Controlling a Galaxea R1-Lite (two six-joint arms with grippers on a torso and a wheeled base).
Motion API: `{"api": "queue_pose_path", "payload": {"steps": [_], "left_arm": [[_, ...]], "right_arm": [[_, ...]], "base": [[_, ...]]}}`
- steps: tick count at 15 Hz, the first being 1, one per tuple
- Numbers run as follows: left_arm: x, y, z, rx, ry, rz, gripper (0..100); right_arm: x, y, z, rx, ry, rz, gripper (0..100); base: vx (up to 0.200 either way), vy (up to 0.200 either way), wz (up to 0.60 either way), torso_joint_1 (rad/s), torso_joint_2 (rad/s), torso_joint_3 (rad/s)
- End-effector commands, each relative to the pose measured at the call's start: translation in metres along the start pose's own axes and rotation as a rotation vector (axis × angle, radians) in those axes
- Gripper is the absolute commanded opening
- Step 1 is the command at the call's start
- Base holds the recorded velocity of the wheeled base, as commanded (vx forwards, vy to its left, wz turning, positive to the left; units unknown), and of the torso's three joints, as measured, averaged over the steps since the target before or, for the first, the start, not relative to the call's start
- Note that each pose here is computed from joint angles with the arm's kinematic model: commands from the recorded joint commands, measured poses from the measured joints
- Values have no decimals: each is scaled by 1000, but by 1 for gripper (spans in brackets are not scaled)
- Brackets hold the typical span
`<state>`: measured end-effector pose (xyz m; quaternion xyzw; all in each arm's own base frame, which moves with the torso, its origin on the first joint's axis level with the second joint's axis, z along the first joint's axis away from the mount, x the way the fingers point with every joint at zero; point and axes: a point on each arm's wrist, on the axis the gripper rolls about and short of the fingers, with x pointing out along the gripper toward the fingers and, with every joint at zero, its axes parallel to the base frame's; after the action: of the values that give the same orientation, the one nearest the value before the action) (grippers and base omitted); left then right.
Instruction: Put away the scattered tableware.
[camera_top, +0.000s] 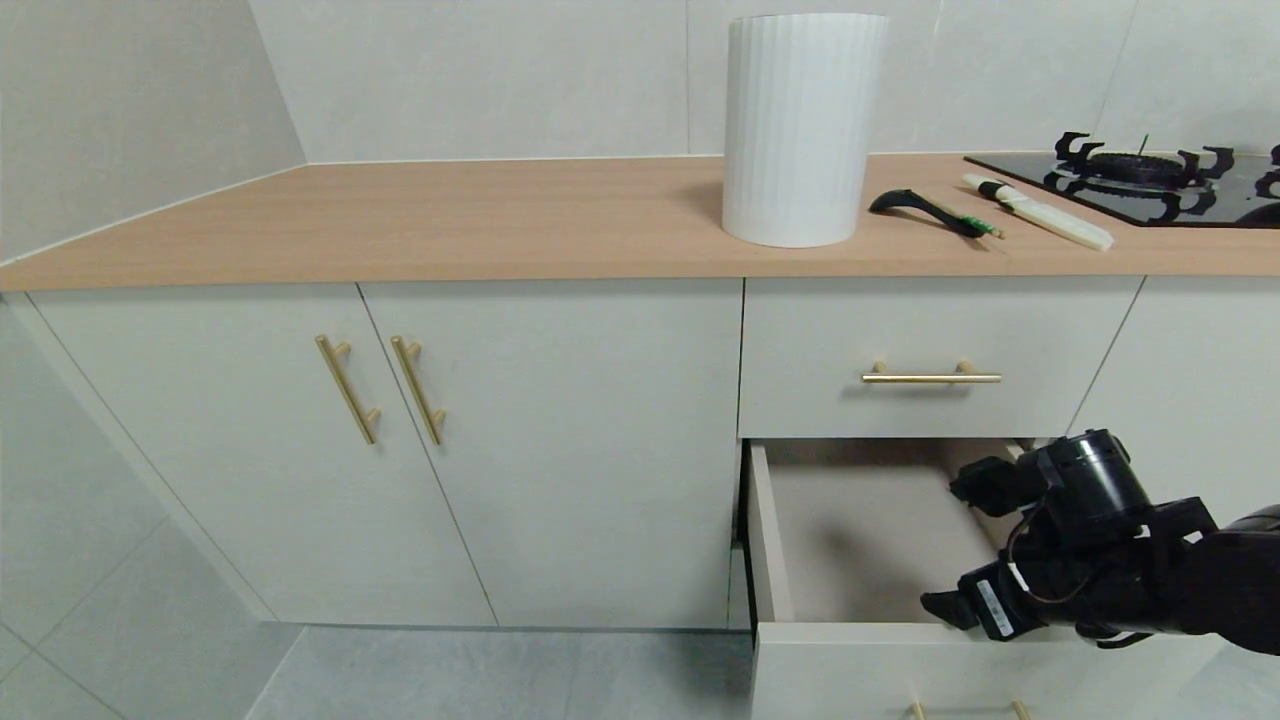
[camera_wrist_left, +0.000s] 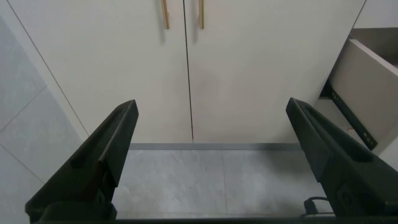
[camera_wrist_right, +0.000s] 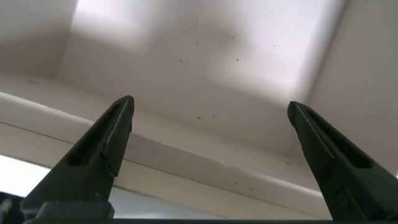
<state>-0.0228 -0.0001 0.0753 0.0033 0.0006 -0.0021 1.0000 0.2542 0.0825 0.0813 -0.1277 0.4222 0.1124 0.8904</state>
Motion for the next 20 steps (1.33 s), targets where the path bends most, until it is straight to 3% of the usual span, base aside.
{"api": "queue_pose_path", "payload": {"steps": [1, 7, 13, 20], "left_arm": [[0, 0, 0, 1, -1, 0, 100], [0, 0, 0, 1, 0, 0, 100], [0, 0, 0, 0, 0, 0, 100], [0, 0, 0, 1, 0, 0, 100]], "right_arm": [[-7, 0, -1, -14, 6, 3, 100], [-31, 13, -14, -135, 117, 48, 100], [-51, 28, -35, -277, 296, 89, 100], [-61, 34, -44, -349, 369, 84, 100]], "base": [[0, 0, 0, 0, 0, 0], [0, 0, 0, 0, 0, 0], [0, 0, 0, 0, 0, 0], [0, 0, 0, 0, 0, 0]]}}
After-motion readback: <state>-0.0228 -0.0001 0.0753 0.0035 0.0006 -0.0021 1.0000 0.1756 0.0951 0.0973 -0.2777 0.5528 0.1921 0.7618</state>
